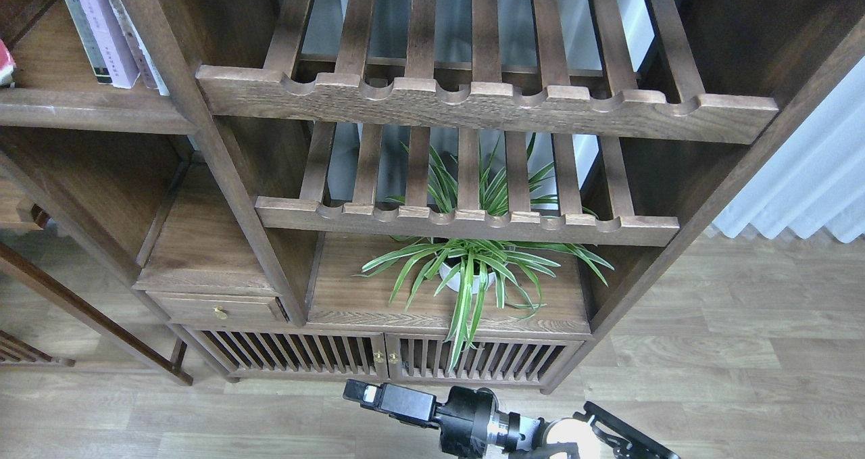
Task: Organize books on shelf
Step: 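Place the red book on the side shelf with the left gripper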
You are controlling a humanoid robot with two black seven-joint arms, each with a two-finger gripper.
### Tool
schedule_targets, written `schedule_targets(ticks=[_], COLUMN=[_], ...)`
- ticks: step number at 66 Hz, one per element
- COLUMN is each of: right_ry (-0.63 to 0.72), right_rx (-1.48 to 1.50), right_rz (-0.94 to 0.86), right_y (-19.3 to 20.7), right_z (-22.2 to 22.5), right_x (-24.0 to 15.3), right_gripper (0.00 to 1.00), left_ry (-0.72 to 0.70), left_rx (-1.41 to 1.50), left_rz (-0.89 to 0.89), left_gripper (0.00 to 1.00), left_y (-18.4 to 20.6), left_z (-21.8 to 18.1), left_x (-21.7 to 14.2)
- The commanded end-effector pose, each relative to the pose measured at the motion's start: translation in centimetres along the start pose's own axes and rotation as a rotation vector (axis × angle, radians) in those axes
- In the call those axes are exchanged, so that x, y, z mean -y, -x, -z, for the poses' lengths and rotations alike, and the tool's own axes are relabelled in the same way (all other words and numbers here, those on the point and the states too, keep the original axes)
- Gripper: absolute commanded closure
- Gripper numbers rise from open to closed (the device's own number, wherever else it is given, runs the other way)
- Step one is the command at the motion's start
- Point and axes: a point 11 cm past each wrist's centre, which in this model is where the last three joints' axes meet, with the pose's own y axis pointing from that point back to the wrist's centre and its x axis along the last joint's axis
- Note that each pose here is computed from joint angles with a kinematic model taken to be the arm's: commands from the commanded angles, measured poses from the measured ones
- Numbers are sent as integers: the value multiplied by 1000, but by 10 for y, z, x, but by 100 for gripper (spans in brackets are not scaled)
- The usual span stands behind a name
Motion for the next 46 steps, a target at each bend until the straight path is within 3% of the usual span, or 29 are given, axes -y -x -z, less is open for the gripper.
schedule_targets(ticks=[1, 29, 46], right_ry=[0, -2, -2], right_rx=[3, 7, 8], right_rz=[0, 2, 1], right_y=[0, 0, 0], right_z=[-1, -3, -3], right_x=[0, -1, -1], right_gripper=[0, 0, 0], left_ry=[-3, -32, -67], left_rx=[49, 156, 157], left_rz=[26, 48, -12], left_gripper=[92, 91, 91], left_y=[12, 30, 13], left_z=[-16, -51, -56], left_x=[10, 46, 48])
